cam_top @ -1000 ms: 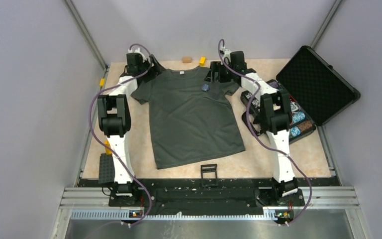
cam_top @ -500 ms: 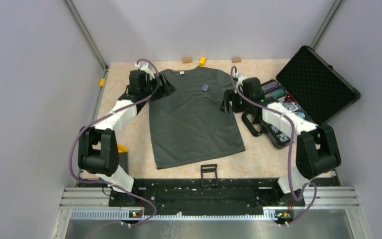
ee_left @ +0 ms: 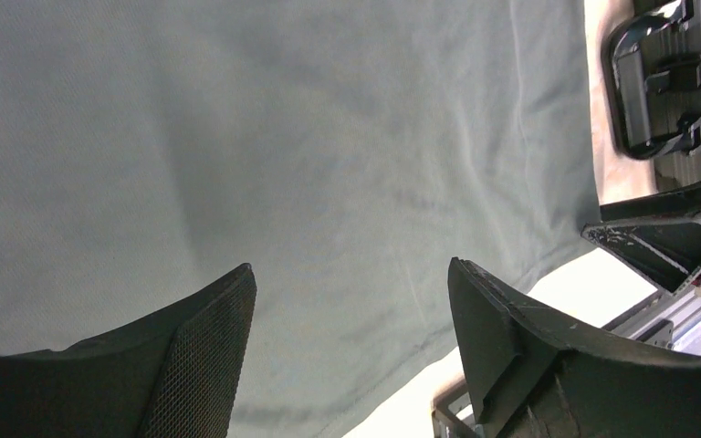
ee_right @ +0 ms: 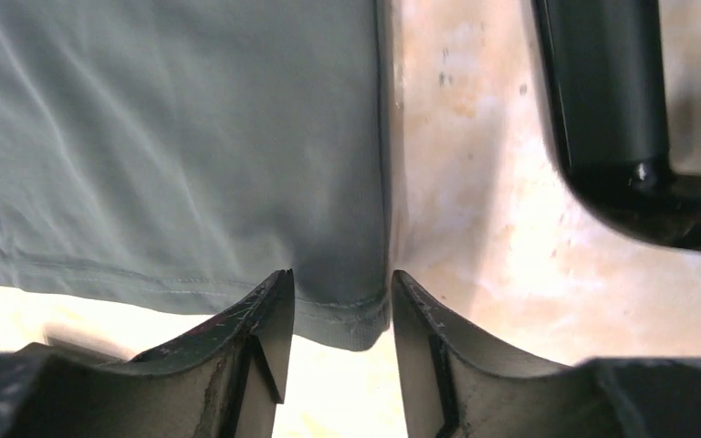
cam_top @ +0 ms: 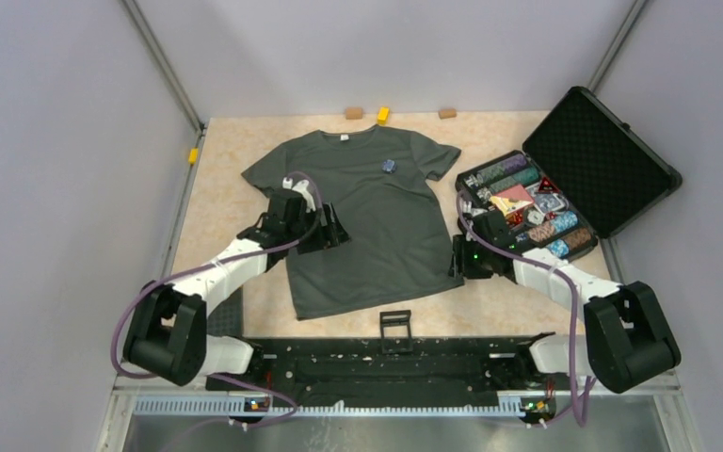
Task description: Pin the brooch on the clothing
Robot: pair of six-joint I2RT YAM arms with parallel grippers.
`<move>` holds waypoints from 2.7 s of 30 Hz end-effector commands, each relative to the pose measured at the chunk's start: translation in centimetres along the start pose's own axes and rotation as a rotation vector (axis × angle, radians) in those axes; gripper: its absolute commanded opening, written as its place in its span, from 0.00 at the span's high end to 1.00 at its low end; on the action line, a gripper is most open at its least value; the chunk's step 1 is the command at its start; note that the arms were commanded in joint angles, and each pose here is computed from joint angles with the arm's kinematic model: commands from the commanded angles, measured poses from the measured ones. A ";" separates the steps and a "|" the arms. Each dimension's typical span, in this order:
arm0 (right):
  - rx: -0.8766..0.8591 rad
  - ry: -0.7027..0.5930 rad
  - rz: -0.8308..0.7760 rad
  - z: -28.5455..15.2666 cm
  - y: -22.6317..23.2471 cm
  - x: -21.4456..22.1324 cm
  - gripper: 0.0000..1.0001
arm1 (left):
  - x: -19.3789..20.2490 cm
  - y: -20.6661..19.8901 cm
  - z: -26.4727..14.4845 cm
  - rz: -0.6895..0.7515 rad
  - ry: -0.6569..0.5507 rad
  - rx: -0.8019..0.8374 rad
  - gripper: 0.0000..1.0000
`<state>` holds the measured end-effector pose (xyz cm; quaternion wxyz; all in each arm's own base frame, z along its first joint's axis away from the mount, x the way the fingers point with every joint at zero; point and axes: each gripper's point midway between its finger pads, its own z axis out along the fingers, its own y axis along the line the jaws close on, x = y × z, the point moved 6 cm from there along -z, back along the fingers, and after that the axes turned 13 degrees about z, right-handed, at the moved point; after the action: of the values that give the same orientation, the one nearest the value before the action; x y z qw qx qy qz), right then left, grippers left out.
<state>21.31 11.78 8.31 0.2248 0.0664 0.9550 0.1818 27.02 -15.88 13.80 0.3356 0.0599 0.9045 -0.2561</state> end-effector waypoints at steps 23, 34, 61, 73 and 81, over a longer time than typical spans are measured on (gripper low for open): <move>0.064 0.154 0.100 -1.0 0.2 5.9 1.00 | 11.9 3.8 -2.5 -0.201 0.159 -0.178 0.22; 0.010 0.080 0.051 -2.8 2.0 3.8 0.37 | 8.5 2.8 -3.7 -0.108 0.037 -0.157 0.17; 0.197 -0.852 0.134 -14.6 -2.4 -16.7 0.10 | -11.6 5.5 -19.1 0.088 -0.586 -0.483 0.05; 0.037 -1.297 0.089 -18.8 -3.5 -12.2 0.03 | -7.7 6.1 -23.3 0.299 -0.737 -0.721 0.03; 0.054 -1.252 0.099 -18.0 -3.6 -12.5 0.03 | -7.9 5.7 -22.9 0.290 -0.729 -0.679 0.02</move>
<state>23.71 0.39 24.78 0.7068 0.2043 0.6709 0.0924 21.36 0.94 30.04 0.6490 -0.0220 0.7551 0.0897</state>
